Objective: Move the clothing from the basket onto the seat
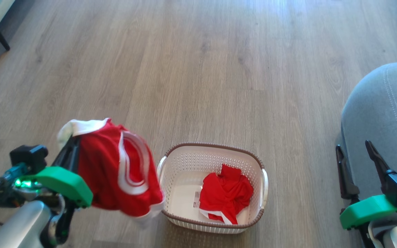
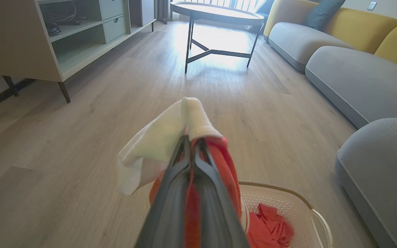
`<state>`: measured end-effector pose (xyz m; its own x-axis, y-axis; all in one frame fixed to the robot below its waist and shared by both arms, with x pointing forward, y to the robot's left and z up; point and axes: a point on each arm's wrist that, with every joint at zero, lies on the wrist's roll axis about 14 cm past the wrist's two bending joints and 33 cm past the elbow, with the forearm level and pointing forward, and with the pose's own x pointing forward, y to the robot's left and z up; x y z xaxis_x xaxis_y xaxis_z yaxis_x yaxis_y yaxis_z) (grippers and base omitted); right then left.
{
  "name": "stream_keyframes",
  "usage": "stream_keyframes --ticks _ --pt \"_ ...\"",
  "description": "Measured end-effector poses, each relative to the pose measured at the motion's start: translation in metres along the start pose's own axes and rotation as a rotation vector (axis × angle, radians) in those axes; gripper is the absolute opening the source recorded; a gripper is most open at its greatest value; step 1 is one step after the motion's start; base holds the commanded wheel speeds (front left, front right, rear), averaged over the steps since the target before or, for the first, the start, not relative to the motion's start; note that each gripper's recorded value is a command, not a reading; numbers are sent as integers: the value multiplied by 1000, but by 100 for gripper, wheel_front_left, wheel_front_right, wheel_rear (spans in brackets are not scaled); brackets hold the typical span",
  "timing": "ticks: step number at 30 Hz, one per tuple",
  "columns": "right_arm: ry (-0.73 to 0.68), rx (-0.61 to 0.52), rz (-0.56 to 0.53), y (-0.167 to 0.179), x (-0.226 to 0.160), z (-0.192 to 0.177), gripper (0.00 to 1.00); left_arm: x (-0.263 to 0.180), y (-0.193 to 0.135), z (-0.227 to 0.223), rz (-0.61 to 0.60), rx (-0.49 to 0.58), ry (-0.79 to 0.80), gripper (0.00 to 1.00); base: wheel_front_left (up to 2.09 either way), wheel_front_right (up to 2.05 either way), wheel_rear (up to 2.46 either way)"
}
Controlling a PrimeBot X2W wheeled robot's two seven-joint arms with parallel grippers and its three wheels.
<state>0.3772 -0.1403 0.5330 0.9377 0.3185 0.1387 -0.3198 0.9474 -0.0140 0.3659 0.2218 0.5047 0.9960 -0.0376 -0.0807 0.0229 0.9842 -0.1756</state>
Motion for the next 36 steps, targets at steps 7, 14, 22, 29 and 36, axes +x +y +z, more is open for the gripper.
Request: stream_keyframes --ticks 7,14,22,29,36 --pt "2 -10 13 2 -1 1 100 -7 5 2 14 2 -3 0 0 0 0" --pt "15 -11 27 4 0 -3 100 -7 4 0 12 -1 2 0 0 0 0" --pt "21 -5 35 6 0 -5 100 -8 4 2 13 -4 -4 0 0 0 0" --pt "22 -4 91 23 1 -6 100 -7 -10 11 -23 -19 -28 0 0 0 0" --pt "-30 -15 286 81 15 11 100 0 -49 33 -140 -28 -67 0 0 0 0"
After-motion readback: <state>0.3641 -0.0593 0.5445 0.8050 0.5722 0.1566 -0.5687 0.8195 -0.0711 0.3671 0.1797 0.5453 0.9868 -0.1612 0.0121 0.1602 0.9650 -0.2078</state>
